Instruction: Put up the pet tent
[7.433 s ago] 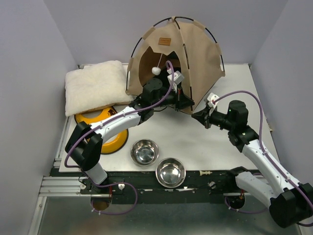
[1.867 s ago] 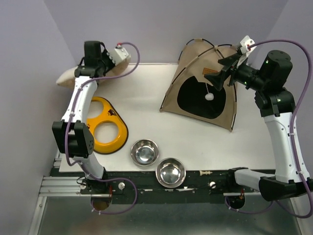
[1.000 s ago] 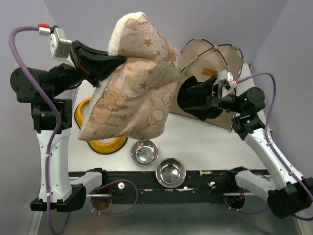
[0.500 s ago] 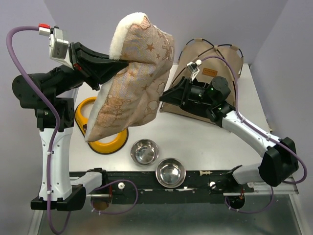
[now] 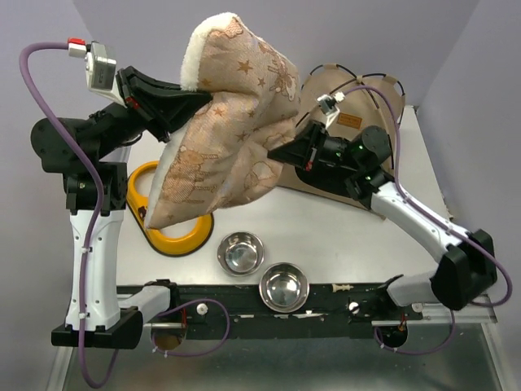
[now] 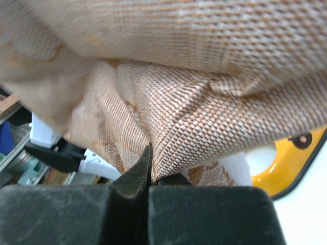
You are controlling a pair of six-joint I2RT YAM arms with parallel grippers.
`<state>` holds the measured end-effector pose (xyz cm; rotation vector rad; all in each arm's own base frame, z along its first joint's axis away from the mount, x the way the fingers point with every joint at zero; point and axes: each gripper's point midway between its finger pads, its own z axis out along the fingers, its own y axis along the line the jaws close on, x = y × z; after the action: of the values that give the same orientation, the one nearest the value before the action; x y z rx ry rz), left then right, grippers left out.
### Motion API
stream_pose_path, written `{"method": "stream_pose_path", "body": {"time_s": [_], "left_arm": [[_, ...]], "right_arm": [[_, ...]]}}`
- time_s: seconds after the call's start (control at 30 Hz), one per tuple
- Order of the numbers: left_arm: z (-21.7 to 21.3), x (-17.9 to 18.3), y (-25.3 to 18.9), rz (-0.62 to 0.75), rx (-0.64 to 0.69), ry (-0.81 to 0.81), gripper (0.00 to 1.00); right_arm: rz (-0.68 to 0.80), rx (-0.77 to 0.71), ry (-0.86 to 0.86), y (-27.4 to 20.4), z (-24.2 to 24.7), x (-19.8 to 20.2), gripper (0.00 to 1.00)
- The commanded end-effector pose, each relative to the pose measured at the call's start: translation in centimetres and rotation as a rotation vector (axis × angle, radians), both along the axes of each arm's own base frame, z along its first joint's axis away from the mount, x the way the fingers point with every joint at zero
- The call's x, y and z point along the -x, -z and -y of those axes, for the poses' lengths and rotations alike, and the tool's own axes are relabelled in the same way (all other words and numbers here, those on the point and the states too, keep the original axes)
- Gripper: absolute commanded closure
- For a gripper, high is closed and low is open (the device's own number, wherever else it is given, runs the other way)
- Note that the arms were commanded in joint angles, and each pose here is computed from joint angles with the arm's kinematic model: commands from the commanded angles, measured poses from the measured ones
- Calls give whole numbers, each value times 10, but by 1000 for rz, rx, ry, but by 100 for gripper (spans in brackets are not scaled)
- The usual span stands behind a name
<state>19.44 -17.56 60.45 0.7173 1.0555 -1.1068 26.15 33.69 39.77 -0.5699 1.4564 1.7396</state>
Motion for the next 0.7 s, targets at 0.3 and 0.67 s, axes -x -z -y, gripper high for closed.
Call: {"method": "stream_pose_path", "body": {"time_s": [0.3,0.67], "left_arm": [[59,-105,200,-406,-267,-342,100],[205,-92,306,-285,-627,-197,100]], "right_arm": [[-33,488,505,109,130,66,99],[-54,789,745,135,185,46,99]]}}
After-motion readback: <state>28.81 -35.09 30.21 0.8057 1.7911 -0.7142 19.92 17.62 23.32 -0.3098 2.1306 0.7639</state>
